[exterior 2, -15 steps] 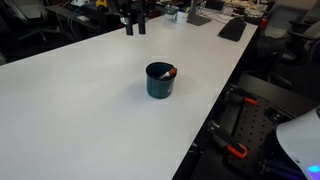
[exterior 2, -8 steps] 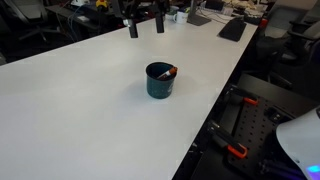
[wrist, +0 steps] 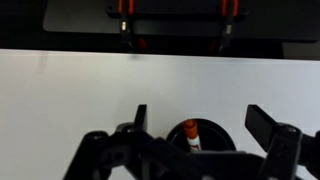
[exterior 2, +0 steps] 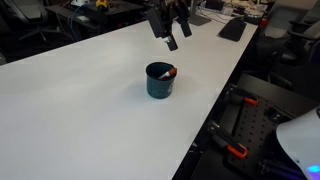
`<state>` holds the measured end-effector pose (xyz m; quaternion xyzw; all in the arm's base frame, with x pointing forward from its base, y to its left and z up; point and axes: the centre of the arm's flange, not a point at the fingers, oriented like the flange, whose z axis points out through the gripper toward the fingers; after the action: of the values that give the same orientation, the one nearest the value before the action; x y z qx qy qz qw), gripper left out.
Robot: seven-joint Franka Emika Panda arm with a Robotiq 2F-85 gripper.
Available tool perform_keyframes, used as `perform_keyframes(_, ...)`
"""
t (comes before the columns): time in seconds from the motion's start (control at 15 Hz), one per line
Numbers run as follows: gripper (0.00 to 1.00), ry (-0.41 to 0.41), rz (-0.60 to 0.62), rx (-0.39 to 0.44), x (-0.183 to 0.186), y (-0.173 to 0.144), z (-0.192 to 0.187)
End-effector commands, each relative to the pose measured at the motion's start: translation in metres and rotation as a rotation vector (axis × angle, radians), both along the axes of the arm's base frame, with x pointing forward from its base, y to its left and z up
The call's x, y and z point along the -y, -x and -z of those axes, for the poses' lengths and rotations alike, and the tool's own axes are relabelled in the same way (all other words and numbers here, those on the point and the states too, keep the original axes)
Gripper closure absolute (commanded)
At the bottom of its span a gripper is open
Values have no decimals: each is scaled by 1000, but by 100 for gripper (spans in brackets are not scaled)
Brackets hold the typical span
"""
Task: Move the mug forwards then take the marker out of the mug.
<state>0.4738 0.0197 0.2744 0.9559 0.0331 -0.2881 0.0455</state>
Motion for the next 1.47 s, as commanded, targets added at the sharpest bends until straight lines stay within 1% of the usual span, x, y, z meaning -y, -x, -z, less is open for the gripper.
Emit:
perform_keyframes(0.0, 0, 25, -52, -15, 5, 0, 7)
perform_keyframes(0.13, 0, 48, -100, -38, 10, 0, 18)
perform_keyframes(0.33, 0, 48, -109, -38, 10, -3, 19)
perform_keyframes(0.47, 0, 58, -177, 21, 8, -7, 28)
perform_keyframes(0.67, 0, 58, -228, 106, 2, -18, 40)
perform_keyframes(0.8, 0, 45, -249, 165, -6, -23, 47)
perform_keyframes(1.0, 0, -2, -232, 237, -20, -24, 61)
perform_keyframes(1.2, 0, -24, -224, 239, -31, -24, 70)
perform_keyframes(1.4, 0, -38, -217, 202, -39, -22, 72)
